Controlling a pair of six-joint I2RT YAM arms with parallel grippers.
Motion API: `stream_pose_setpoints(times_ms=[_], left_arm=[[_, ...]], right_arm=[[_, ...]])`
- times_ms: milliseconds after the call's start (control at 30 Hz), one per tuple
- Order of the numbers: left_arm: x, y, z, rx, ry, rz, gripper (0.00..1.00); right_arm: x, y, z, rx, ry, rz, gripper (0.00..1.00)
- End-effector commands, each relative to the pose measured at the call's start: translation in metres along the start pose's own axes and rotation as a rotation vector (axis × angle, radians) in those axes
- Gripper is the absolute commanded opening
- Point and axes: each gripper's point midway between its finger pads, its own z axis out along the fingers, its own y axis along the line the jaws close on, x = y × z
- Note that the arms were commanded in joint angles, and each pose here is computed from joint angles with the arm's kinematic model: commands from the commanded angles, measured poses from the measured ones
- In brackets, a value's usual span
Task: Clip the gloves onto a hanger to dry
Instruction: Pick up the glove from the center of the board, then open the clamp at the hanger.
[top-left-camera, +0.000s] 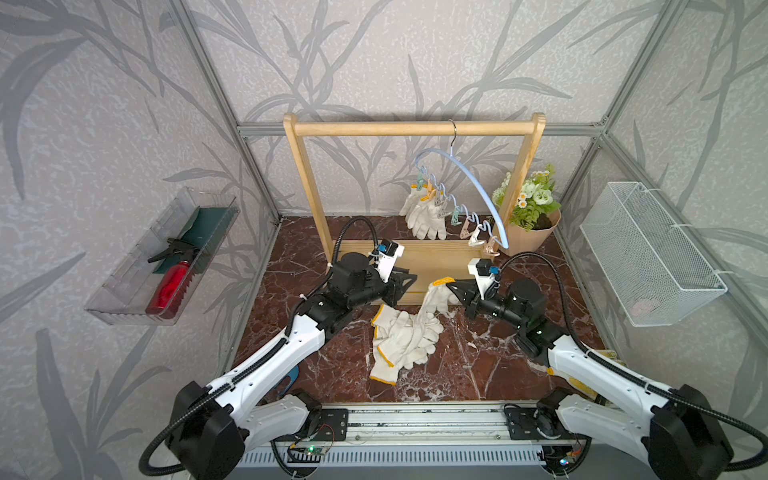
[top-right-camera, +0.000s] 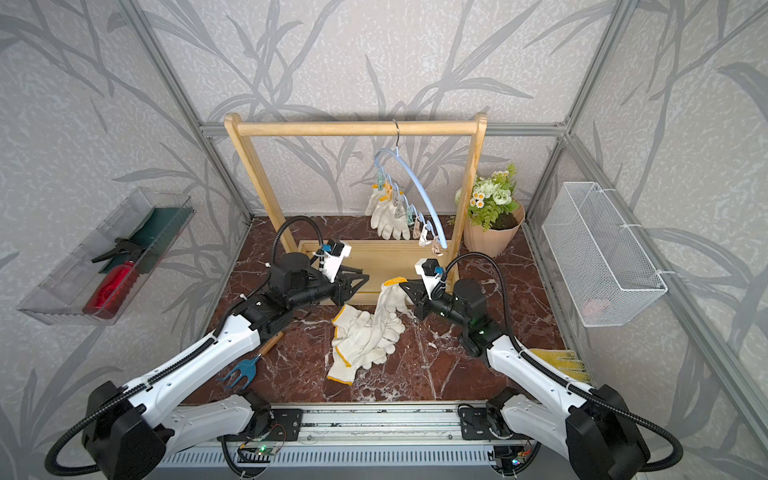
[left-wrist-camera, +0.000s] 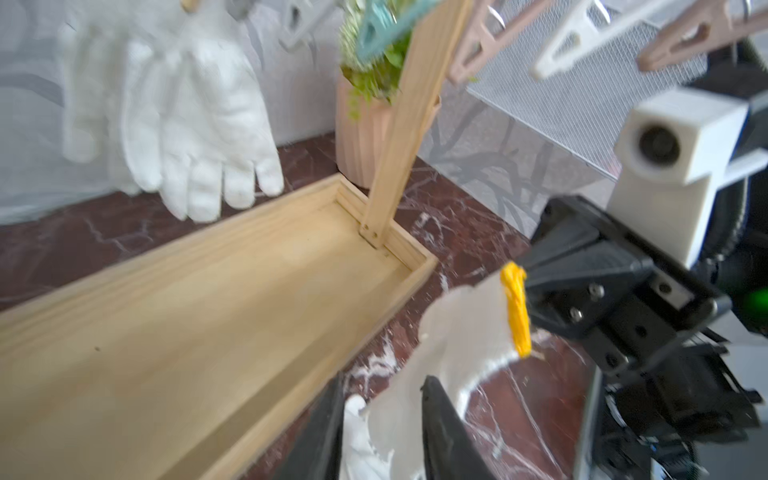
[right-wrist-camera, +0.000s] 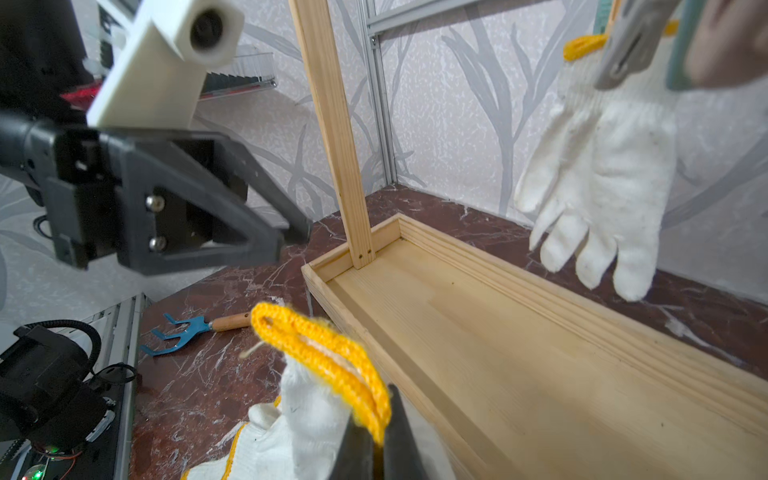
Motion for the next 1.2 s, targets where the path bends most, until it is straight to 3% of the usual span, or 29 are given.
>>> stream_pose_setpoints(times_ms=[0, 133, 333, 667, 1167], left_arm=[[-0.056, 0.01, 0.009, 0.007, -0.174, 0.128, 0.37], [-0.079, 0.017, 0.035, 0.051, -0.185, 0.27, 0.49], [-0.098, 0.033, 0.072, 0.084, -0.218, 0.405, 0.49], [-0.111, 0.062, 0.12, 0.156, -0.212, 0.43, 0.41], [-0.134, 0.062, 0.139, 0.208, -0.296, 0.432, 0.4]], right_arm=[[0.024, -0.008, 0.006, 0.013, 0.069, 0.055, 0.0], [0.035, -0.022, 0.014, 0.028, 0.096, 0.098, 0.0], [0.033, -0.045, 0.019, 0.029, 0.073, 0.176, 0.0], [0.035, -0.059, 0.024, 0.018, 0.07, 0.207, 0.0], [0.038, -0.062, 0.02, 0.016, 0.073, 0.217, 0.0]])
